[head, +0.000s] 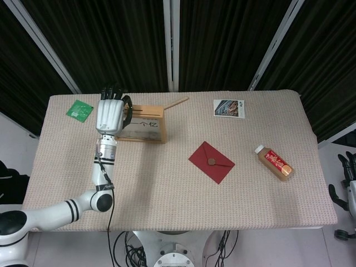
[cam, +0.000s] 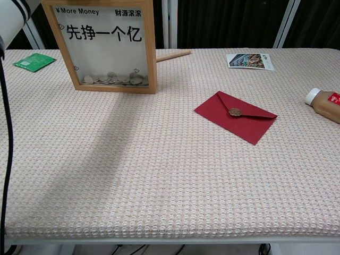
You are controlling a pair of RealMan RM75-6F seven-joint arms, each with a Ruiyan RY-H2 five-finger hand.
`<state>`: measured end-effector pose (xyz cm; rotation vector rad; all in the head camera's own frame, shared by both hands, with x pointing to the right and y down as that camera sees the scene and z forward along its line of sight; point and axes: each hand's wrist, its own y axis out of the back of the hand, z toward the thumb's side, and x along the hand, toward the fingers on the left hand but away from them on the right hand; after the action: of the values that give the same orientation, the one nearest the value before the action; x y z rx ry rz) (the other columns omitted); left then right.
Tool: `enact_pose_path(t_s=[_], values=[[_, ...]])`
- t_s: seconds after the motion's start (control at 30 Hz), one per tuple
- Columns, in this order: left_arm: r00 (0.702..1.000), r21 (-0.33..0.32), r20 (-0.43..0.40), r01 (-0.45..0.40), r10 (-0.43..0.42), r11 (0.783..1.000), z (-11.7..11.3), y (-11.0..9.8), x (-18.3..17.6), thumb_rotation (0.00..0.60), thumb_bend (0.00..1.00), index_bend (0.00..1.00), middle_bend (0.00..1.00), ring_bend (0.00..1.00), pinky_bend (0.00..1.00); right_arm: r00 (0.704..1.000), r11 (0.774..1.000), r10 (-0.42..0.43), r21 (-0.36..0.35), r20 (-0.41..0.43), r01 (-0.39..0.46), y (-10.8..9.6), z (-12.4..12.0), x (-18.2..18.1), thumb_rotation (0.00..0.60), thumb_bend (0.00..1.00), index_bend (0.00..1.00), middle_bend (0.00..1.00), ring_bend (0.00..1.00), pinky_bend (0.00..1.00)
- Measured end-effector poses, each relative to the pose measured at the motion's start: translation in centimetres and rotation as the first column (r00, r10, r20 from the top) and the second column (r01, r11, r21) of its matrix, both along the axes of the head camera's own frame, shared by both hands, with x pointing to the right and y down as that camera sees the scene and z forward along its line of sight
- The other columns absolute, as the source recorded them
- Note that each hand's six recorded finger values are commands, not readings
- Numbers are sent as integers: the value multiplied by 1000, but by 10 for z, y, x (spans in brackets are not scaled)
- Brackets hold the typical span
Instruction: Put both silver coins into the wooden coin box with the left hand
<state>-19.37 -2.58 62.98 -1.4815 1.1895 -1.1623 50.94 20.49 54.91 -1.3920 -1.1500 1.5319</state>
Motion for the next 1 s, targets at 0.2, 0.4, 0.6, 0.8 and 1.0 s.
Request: enact_pose_path(t_s=[0.2, 0.4, 0.6, 0.8, 1.0], values=[[1000, -2, 10, 1, -1, 1000, 1, 1, 0, 600, 498, 643, 254, 77, 78, 1000, 1000, -4, -4, 1, 4, 0, 2, -1, 600, 359, 0, 0, 0, 0], [1000, -19, 15, 14, -13, 1000, 7, 2, -3, 600, 498, 643, 254, 77, 77, 1000, 1000, -1, -2, -1, 1, 0, 0, 0, 600, 358, 0, 0, 0, 0], [1000, -27, 18, 18, -18, 999, 9, 2, -3, 600, 498, 631, 254, 77, 77, 1000, 1000, 2, 0, -3, -2, 0, 0, 2, 600, 359, 0, 0, 0, 0], [1000, -39, 11, 9, -8, 999, 11, 4, -2, 600, 497, 304, 251, 77, 75, 1000, 1000, 2, -1, -2, -2, 1, 0, 1, 600, 359, 0, 0, 0, 0], [1000, -31, -1, 1, -1, 1000, 7, 4, -2, 600, 493, 141, 249, 77, 74, 1000, 1000, 2, 1, -3, -2, 0, 0, 1, 600, 359, 0, 0, 0, 0]])
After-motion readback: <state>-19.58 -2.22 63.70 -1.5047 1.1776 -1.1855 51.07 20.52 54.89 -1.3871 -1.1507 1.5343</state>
